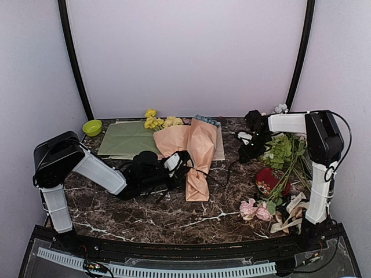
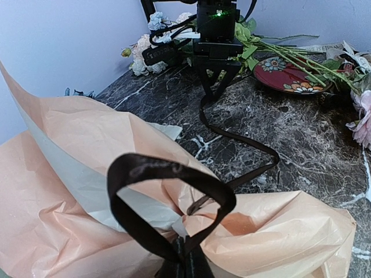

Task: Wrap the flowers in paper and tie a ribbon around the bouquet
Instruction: Pick up the right side of the half-tied ribbon from the center of the board, then place the right side of the half-tied ribbon on the folded bouquet.

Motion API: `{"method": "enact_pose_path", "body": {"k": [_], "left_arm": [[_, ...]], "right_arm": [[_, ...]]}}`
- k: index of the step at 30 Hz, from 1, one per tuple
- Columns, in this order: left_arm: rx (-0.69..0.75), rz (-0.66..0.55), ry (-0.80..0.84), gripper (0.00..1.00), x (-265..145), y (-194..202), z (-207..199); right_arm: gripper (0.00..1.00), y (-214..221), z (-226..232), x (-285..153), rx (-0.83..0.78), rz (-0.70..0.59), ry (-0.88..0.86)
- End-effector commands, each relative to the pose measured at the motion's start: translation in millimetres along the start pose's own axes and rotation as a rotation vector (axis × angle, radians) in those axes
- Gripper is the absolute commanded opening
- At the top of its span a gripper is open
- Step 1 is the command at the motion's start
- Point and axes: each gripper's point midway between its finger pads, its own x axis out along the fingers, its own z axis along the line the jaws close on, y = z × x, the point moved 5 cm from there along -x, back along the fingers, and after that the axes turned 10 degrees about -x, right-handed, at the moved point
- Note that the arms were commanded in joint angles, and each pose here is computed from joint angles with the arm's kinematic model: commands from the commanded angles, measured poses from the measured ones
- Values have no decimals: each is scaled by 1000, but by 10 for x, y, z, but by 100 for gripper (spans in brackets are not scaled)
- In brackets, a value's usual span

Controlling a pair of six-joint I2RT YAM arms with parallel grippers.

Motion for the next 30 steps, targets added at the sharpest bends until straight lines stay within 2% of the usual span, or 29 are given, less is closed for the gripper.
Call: {"method": "enact_pose_path", "body": {"k": [1, 3, 7, 9, 15, 19, 21, 28, 30], "left_arm": [[14, -69, 2, 0, -34, -301, -8], [8, -69, -1, 0, -32, -305, -4], [9, -63, 8, 0, -27, -305, -19], [8, -61, -1, 0, -33, -311, -8], [13, -53, 4, 0, -26, -308, -19], [26, -57, 11, 0, -29, -324, -39], [38, -58, 11, 0, -31, -337, -53], [68, -71, 39, 0, -69, -327, -136], [67, -78, 48, 0, -94, -321, -156]], "right_arm": [[55, 40, 30, 172, -59, 28, -45], [49, 57, 30, 237, -58, 41, -48], [15, 94, 99, 328, -53, 57, -108], [1, 110, 134, 312, -56, 42, -125], [0, 18, 121, 51, -51, -39, -95], [0, -219, 176, -481, -29, -193, -99], [0, -355, 391, -800, -72, -295, -159], [0, -893, 1668, -1881, -344, -648, -412], [0, -1095, 1941, -2104, -375, -732, -433]]}}
